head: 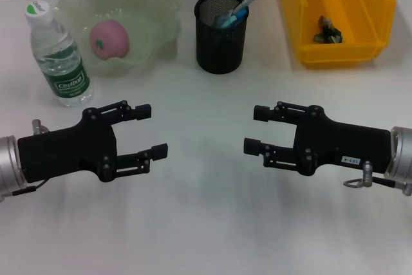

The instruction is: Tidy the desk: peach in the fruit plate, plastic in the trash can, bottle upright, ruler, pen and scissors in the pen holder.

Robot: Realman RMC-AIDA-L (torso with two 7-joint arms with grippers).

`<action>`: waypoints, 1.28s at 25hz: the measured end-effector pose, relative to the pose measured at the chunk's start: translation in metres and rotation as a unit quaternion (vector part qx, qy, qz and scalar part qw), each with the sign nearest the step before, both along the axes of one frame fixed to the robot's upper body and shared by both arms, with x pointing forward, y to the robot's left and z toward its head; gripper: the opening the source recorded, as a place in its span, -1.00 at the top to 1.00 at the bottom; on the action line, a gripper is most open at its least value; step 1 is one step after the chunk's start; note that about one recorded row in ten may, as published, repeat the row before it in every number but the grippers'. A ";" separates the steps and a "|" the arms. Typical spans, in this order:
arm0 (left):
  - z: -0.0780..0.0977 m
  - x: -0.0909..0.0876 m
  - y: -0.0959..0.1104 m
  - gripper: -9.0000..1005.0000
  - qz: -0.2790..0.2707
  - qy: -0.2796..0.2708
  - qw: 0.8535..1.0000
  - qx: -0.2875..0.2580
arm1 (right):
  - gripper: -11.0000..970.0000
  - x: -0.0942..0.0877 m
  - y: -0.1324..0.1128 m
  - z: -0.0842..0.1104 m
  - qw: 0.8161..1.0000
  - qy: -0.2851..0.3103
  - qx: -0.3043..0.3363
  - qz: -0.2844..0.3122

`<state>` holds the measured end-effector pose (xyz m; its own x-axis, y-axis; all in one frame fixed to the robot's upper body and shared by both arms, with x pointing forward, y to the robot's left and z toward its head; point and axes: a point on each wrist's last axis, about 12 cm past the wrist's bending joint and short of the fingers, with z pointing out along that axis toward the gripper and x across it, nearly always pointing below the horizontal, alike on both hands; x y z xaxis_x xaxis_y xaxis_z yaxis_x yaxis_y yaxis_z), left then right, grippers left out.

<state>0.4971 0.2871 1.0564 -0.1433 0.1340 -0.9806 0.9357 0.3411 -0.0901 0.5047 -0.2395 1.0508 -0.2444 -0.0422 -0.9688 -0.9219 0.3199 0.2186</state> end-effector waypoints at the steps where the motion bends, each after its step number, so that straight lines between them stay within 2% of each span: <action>1: 0.000 0.000 0.000 -0.56 0.001 0.000 1.000 0.001 | -0.45 0.000 0.000 0.000 1.000 -0.001 -0.002 -0.001; 32: -0.004 -0.002 -0.002 -0.56 -0.013 0.014 1.000 0.016 | -0.45 0.003 0.002 -0.005 1.000 -0.012 -0.022 -0.007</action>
